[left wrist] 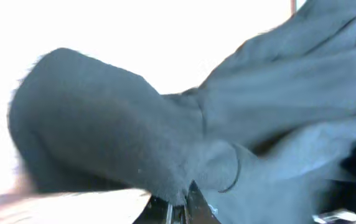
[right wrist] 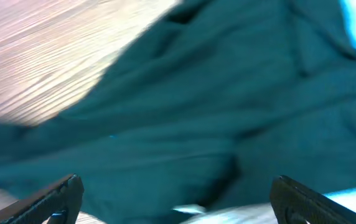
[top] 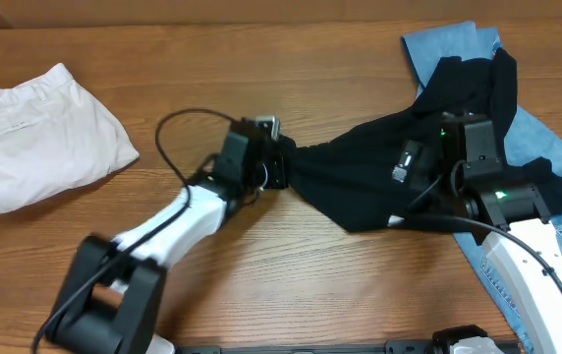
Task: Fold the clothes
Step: 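Grasp the t-shirt's left sleeve with the left gripper, then pull the t-shirt apart, left gripper left, right gripper releasing right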
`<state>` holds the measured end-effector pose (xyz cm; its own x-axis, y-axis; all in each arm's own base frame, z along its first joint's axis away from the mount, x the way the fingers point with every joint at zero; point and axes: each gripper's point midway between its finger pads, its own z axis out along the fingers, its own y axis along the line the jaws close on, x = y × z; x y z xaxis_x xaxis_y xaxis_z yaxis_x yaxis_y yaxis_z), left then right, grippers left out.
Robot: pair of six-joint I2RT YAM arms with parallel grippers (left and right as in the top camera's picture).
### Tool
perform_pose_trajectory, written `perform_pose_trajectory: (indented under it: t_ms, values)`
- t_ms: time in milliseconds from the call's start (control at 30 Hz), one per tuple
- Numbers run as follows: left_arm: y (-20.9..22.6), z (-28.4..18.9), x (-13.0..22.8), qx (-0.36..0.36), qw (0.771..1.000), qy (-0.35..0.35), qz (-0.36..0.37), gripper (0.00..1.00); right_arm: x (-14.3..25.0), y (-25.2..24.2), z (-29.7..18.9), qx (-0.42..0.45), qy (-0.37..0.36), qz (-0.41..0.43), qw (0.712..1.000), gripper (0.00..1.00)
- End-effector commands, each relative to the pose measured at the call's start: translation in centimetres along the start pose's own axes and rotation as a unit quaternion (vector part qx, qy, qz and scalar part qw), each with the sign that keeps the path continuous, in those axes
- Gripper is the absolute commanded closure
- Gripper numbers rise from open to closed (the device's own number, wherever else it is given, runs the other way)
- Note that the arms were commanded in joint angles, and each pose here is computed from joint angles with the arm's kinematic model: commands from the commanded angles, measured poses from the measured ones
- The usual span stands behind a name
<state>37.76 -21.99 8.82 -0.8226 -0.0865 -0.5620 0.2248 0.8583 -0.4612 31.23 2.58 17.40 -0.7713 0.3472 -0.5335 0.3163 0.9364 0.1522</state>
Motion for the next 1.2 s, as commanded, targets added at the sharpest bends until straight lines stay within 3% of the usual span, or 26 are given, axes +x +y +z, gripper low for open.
perform_pose_trajectory:
  t_ms: [0,200,467,600,700,767,900,1067,1167]
  values:
    - [-0.7,-7.4,-8.5,-0.044,0.991,-0.118,0.037,0.96,-2.1,-3.6,-0.7,0.058,-0.04,0.062,0.996,0.0]
    - [3.9,-13.2,-10.4,-0.124,0.981,-0.148,-0.002,0.96,-3.2,-7.8,0.1,0.087,-0.034,0.104,0.99,0.0]
    - [9.3,-14.0,-10.0,-0.185,0.973,-0.131,-0.036,0.96,-3.7,-9.9,4.3,0.074,0.005,0.123,0.99,0.11]
    - [11.6,-13.4,-10.0,-0.237,0.962,-0.129,-0.03,0.96,-3.7,-10.5,7.7,0.081,0.025,0.122,0.989,0.28]
    - [13.6,-12.5,-9.8,-0.274,0.953,-0.124,-0.035,0.96,-3.2,-10.7,10.0,0.084,0.041,0.118,0.989,0.55]
    - [14.8,-11.9,-9.7,-0.286,0.95,-0.118,-0.039,0.96,-3.1,-10.5,11.4,0.079,0.047,0.115,0.989,0.65]
    - [17.5,-11.8,-10.1,-0.309,0.941,-0.124,-0.053,0.96,-3.5,-10.2,13.5,0.066,0.044,0.114,0.99,0.68]
    - [19.8,-13.6,-11.8,-0.325,0.931,-0.156,-0.059,0.96,-4.4,-10.0,15.2,0.047,0.029,0.118,0.991,0.87]
    - [20.4,-14.3,-12.7,-0.325,0.928,-0.173,-0.063,0.96,-4.4,-9.5,16.1,0.027,0.032,0.12,0.992,0.92]
